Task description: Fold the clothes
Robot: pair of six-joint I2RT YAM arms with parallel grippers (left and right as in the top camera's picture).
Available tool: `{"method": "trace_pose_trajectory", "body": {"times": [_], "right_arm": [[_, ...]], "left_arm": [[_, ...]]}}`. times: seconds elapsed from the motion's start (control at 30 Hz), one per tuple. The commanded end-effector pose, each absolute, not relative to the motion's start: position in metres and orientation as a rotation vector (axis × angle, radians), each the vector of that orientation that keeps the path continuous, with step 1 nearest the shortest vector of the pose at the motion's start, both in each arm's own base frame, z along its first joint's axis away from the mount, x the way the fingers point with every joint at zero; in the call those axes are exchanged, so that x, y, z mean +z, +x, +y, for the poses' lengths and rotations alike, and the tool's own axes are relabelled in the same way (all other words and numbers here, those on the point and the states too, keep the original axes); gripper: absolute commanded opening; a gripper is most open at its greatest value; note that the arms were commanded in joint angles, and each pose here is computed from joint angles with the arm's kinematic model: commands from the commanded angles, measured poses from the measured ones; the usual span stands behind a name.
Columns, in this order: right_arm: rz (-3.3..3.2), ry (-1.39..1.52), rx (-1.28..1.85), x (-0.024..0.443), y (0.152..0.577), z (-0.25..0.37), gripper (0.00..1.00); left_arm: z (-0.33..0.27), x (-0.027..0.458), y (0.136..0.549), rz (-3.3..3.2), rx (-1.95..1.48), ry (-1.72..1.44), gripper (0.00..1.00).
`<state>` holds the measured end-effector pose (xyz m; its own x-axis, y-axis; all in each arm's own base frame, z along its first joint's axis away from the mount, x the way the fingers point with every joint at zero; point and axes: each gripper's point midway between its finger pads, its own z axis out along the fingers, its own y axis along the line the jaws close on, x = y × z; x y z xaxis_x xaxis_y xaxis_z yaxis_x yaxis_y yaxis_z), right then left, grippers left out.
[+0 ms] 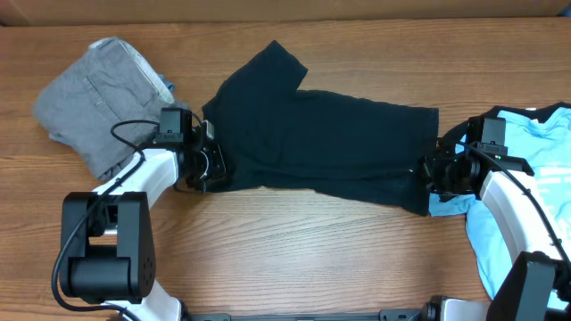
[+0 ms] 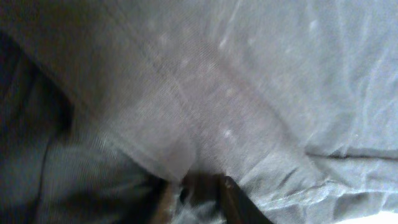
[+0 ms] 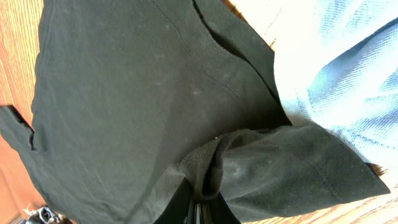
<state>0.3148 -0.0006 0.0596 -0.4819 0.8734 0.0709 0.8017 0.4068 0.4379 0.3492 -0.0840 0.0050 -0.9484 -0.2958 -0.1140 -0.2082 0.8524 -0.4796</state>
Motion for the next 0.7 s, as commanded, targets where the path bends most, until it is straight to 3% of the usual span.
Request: {"method": "trace_pose_trajectory", "body": {"times": [0.0, 0.13, 0.27, 0.67], "right_arm": [[2.473, 1.481, 0.625, 0.066, 0.321, -0.002, 0.04], [2.477, 1.483, 0.624, 0.065, 0.32, -0.002, 0.04], [2.477, 1.483, 0.624, 0.065, 0.32, -0.002, 0.04], [2.458, 1.475, 0.573, 0.065, 0.323, -0.009, 0.04]], "left_arm": [[-0.086, 0.002, 0.349, 2.873, -0.707, -0.387, 0.2], [-0.078, 0.017, 0.357, 2.857, -0.698, -0.382, 0.19], [-0.072, 0.031, 0.363, 2.848, -0.692, -0.376, 0.04], [-0.089, 0.053, 0.379, 2.766, -0.84, -0.323, 0.04]]}}
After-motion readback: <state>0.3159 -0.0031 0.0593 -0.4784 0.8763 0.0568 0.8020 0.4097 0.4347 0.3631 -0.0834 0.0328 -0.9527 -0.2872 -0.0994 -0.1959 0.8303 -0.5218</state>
